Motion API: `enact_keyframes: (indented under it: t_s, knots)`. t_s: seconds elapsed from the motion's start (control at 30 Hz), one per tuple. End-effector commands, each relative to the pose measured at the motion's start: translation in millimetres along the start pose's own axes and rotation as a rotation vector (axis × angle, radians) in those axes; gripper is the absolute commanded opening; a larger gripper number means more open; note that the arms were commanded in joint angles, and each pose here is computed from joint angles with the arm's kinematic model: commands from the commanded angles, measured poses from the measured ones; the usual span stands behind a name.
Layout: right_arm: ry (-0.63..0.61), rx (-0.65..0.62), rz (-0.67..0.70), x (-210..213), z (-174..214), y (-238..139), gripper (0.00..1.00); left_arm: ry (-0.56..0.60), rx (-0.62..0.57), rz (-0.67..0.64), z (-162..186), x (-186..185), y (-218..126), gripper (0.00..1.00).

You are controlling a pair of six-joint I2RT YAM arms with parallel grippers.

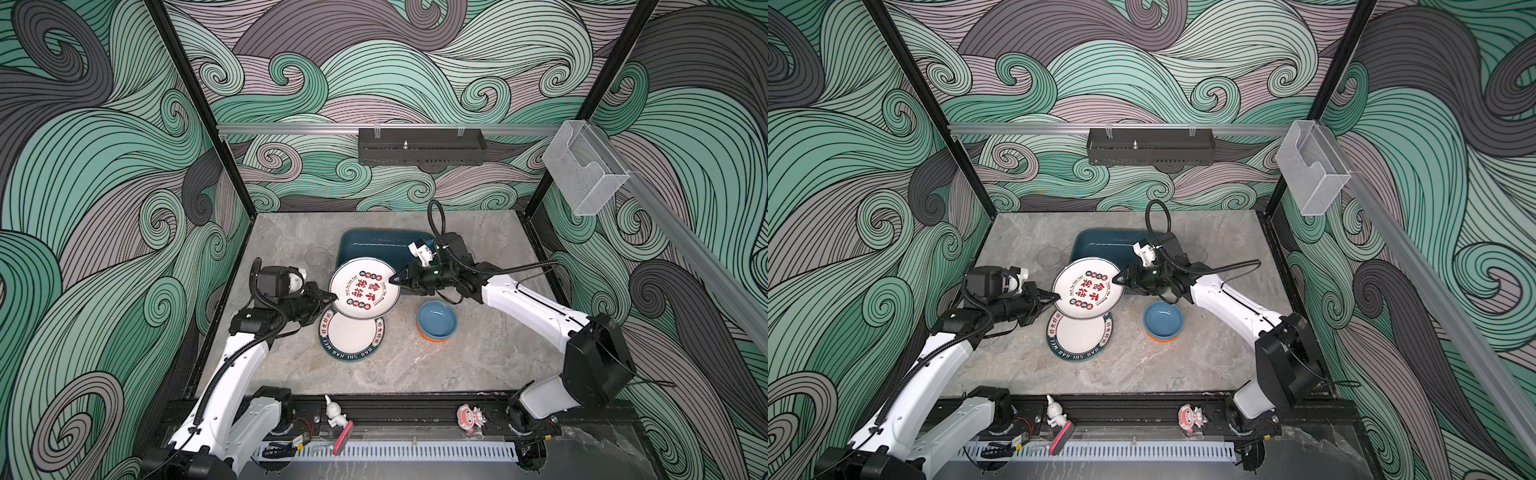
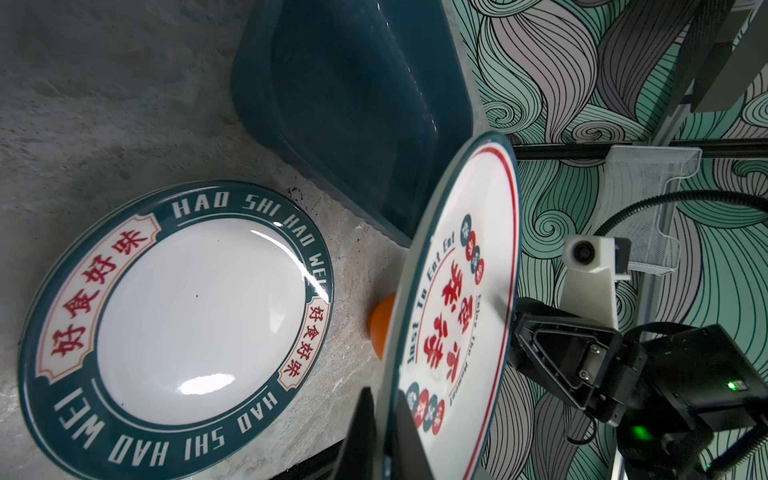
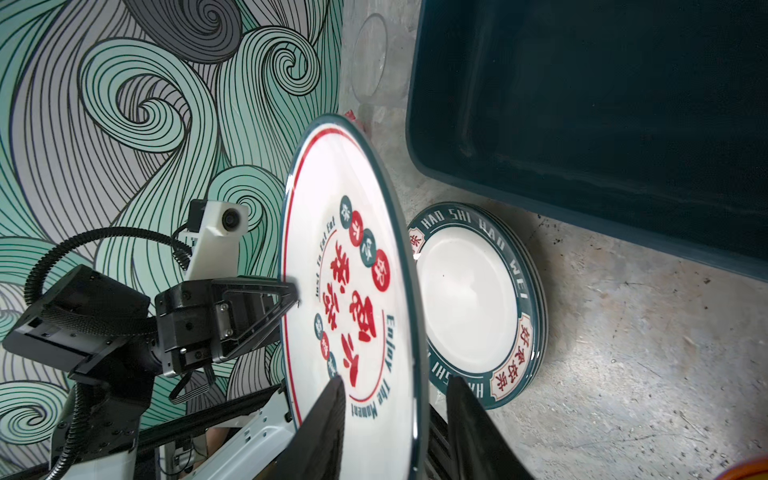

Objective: Place the mixed dishes into the plastic bin
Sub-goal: 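Carry the white plate with the right gripper over the teal bin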

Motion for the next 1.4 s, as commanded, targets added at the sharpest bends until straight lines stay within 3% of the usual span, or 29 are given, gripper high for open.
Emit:
enact_keyframes:
  t_s: [0.0,0.4,0.5,0.77,0.97,1.37]
  knots:
    - [-0.001,-0.017,-0.051,5,-4,-3,0.35,0.058,-0.015,0.079,0,-27,-6,0.00]
    - [0.005,-0.014,-0.007,-3,-3,-1,0.08,0.075,-0.014,0.072,1,-33,-1,0.01]
    - [0.001,-0.027,0.011,-6,-4,-3,0.03,0.074,-0.019,0.067,1,-33,-1,0.12]
    - [0.011,-0.072,0.051,-15,-16,-12,0.00,0.079,-0.038,0.029,3,-26,-4,0.41]
    - [0.008,-0.099,0.096,-24,-31,-15,0.00,0.077,-0.069,-0.014,7,-11,-8,0.55]
    - [0.042,-0.104,0.158,-48,-75,11,0.00,0.057,-0.121,-0.034,19,20,-14,0.58]
Point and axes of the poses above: each gripper's point midway between its finger pads, its own y axis out along the fingers, its own x axis along the line the jaws close on, z = x × y, the point moved 9 cm from there along -y, back along the fingers, and after that the axes turned 11 degrees about -y, right-handed, at the moved point
